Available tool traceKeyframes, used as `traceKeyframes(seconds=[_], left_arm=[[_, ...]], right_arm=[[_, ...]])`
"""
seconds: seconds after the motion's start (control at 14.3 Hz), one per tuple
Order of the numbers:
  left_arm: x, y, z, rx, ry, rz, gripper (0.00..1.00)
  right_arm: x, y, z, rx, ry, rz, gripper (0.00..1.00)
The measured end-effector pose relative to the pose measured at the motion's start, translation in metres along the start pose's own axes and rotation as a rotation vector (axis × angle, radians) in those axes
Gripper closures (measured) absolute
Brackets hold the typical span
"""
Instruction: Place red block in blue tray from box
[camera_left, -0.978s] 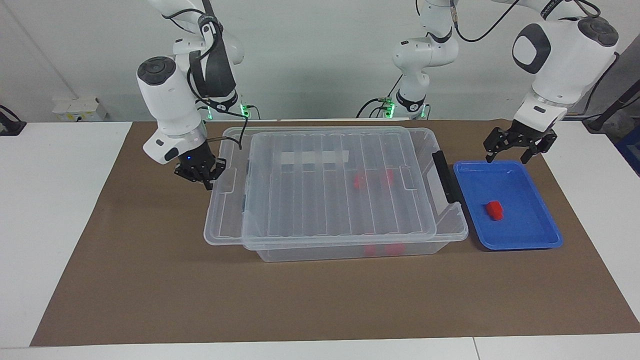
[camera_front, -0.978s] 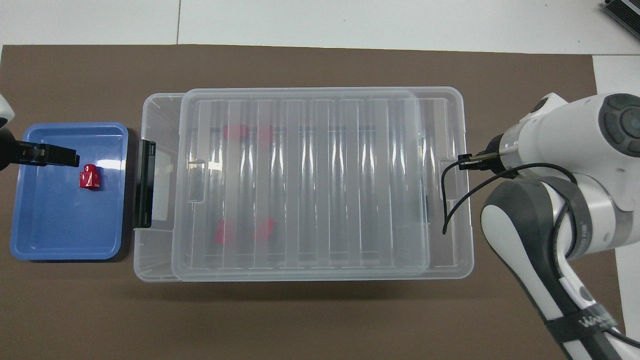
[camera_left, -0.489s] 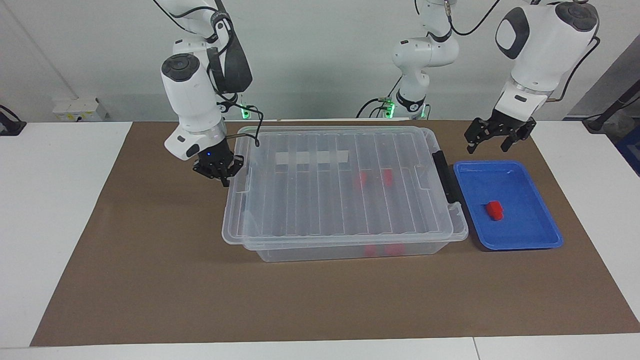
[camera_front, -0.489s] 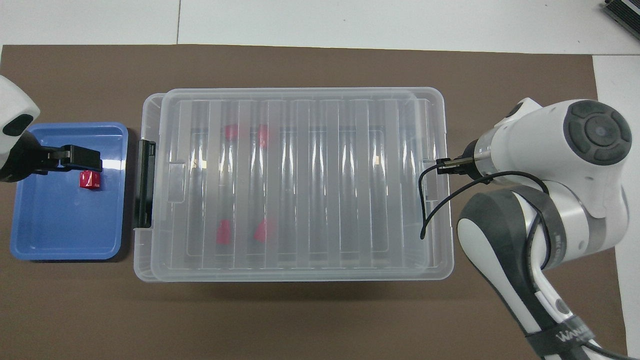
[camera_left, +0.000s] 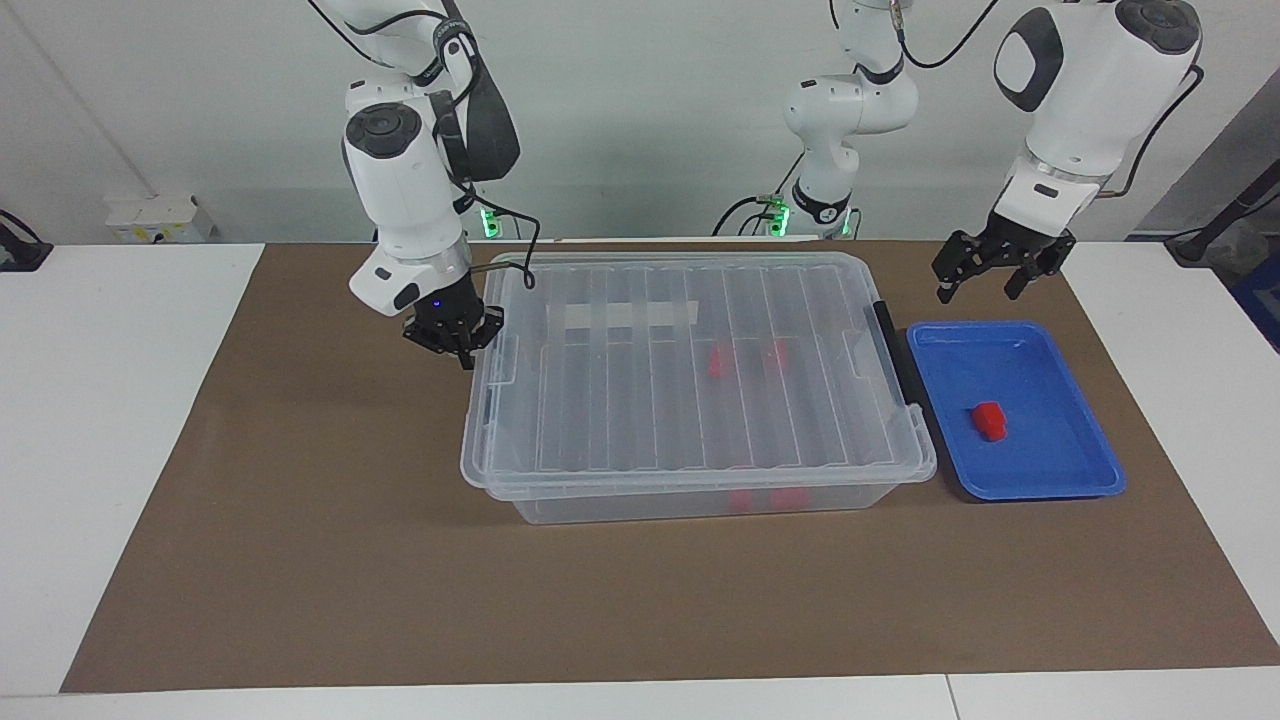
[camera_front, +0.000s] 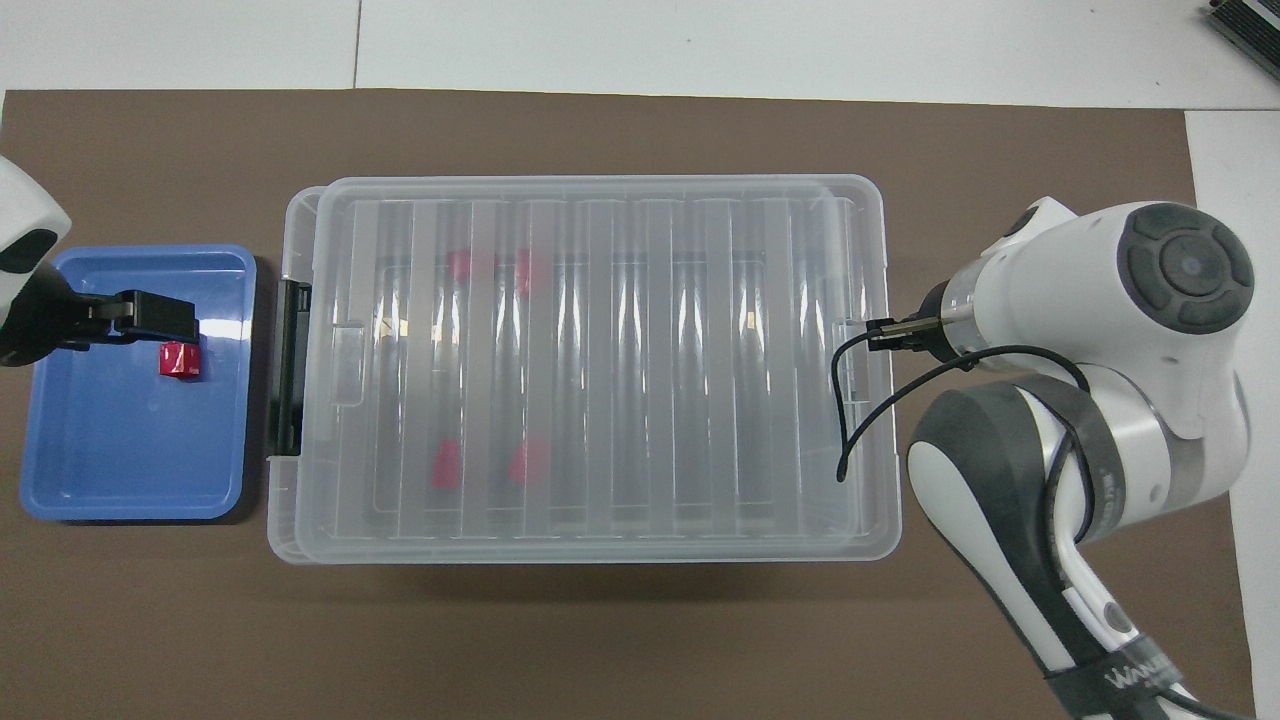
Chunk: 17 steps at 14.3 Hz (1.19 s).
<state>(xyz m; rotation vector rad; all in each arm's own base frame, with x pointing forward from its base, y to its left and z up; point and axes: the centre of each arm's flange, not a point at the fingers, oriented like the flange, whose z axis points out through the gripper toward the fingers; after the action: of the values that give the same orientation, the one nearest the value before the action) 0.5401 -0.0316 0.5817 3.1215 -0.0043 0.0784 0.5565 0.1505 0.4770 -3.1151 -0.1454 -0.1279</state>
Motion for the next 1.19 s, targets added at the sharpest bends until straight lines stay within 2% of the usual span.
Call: traceKeyframes(seconds=[0.77,1.19], left_arm=[[-0.003,-0.005,-0.005,-0.001,0.000,-0.008,0.00],[-0.004,-0.004,-0.008,-0.001,0.006,-0.008,0.00]], right_arm=[[-0.001,0.004,0.002,-0.002,-0.007,0.007,0.99],[0.004,0.054,-0.002,-0.009,-0.007,0.094,0.99]])
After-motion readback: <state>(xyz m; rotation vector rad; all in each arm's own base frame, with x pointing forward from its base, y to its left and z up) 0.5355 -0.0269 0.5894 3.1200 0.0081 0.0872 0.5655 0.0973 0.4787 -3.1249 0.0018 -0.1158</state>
